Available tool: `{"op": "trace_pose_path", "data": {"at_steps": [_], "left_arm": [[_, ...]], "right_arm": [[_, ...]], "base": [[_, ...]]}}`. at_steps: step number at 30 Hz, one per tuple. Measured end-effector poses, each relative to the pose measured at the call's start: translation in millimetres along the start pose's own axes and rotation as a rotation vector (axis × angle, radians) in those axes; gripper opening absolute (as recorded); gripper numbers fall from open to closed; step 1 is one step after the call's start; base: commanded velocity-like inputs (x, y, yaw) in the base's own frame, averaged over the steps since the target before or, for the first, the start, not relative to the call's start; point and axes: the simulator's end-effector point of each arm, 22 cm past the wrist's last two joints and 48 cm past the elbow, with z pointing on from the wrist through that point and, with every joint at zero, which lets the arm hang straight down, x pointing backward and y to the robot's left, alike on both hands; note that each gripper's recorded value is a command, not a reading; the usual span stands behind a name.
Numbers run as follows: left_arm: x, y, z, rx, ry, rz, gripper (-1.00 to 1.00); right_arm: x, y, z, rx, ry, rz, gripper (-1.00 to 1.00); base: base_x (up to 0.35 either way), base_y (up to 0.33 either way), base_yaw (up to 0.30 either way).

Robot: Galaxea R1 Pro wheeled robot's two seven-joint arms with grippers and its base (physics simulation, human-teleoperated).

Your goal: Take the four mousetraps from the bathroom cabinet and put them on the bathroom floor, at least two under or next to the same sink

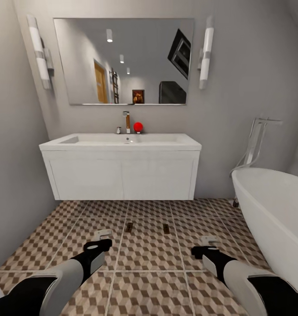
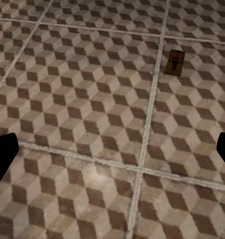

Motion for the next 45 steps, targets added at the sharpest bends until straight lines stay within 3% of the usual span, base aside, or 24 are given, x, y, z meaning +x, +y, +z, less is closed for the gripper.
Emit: {"op": "trace_pose_path", "data": {"at_steps": [8,20,34,45], "left_arm": [[3,7,-9.8,-0.004,-0.006,-0.001,1.0],[23,30,-20.6,-0.032,0.037,0.004,1.0],[37,54,-34.9,-0.067,0.104,-0.059,1.0],[31,53,-47.1,-0.054,0.128,-0.069,1.0]], "right_arm": [[1,-12,-9.3,0.015,-0.008,0.003,1.0],[21,-21,-22.0,0.026,0.048,-0.007,1.0],[-2,-32,-37.4,0.032,0.052,-0.004,1.0],[-22,-35,-50.3,0.031,0.054,-0.001,1.0]], "base": [[0.0,0.0,0.0],[0.0,0.0,0.0],[0.0,0.0,0.0],[0.0,0.0,0.0]]}}
